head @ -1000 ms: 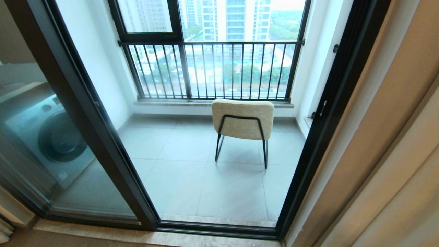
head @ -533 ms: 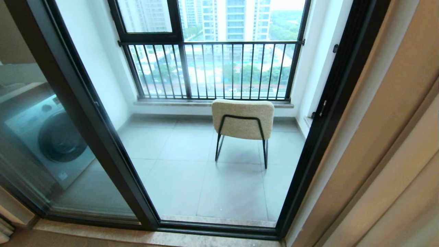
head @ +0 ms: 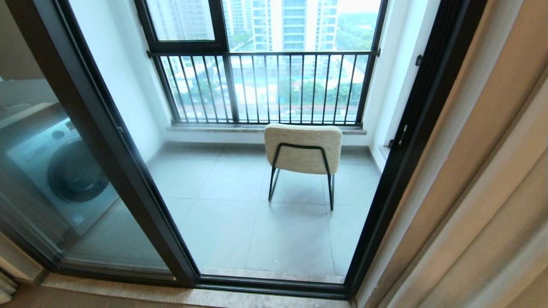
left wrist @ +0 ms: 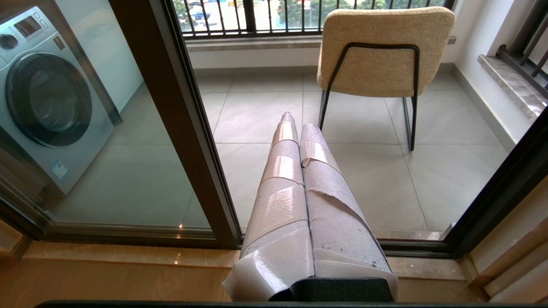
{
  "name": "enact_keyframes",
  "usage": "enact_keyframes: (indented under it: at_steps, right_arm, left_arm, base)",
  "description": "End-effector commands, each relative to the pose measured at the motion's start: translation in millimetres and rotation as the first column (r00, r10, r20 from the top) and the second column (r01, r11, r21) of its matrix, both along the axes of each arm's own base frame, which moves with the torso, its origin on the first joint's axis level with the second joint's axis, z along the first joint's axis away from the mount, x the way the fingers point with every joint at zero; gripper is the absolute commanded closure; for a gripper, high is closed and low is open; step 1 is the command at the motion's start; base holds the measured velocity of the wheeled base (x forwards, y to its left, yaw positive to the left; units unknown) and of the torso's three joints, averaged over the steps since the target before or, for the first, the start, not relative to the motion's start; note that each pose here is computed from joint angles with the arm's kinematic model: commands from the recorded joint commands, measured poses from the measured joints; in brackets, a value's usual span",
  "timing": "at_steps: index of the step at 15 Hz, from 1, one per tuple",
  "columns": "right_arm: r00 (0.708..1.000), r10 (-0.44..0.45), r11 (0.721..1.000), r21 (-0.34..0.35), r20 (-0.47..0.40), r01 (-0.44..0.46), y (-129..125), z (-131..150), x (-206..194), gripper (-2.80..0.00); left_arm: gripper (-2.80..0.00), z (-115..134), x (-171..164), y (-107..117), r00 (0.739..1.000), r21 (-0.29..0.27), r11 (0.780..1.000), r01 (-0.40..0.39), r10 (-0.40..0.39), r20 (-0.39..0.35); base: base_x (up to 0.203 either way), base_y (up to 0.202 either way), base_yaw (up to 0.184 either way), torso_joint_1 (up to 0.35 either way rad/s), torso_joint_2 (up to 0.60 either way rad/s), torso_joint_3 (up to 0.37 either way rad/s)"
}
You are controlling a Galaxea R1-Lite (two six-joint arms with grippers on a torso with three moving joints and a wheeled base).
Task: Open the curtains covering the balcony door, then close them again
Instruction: Pull the inner curtains open on both sides
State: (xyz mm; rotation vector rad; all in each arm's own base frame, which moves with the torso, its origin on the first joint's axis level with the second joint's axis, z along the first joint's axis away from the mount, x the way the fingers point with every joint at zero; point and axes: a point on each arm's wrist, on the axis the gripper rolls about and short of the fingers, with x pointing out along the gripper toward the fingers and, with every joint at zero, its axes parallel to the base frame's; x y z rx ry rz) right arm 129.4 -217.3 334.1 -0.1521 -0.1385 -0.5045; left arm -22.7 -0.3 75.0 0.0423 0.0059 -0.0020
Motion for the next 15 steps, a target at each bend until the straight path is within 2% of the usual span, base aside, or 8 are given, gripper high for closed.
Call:
enact_keyframes:
  at_steps: [1,4,6,15]
  right_arm:
    - [0.990,0.141,0.989,-0.048,0.018,-0.140,46.4,11.5,-7.5,0.00]
    - [0.955,0.296,0.955,-0.028,0.007,-0.296,77.6,1.5,-3.3,0.00]
    - [0.938,0.348,0.937,-0.016,-0.002,-0.348,88.7,-7.5,0.9,0.00]
    - [0.933,0.361,0.932,-0.028,-0.012,-0.361,68.7,-28.6,24.9,0.00]
  left_arm:
    - [0.00,0.0,0.0,0.0,1.000,0.001,1.000,-0.002,0.002,0.000]
    - [0.00,0.0,0.0,0.0,1.000,0.001,1.000,-0.001,0.001,0.000]
    - [0.00,0.0,0.0,0.0,1.000,0.001,1.000,0.000,0.000,0.000]
    - [0.00,0.0,0.0,0.0,1.000,0.001,1.000,0.001,-0.001,0.000]
  base:
    - [0.000,0.000,0.000,0.000,0.00,0.000]
    - [0.000,0.000,0.000,0.000,0.00,0.000]
    - [0.000,0.000,0.000,0.000,0.00,0.000]
    - [0.000,0.000,0.000,0.000,0.00,0.000]
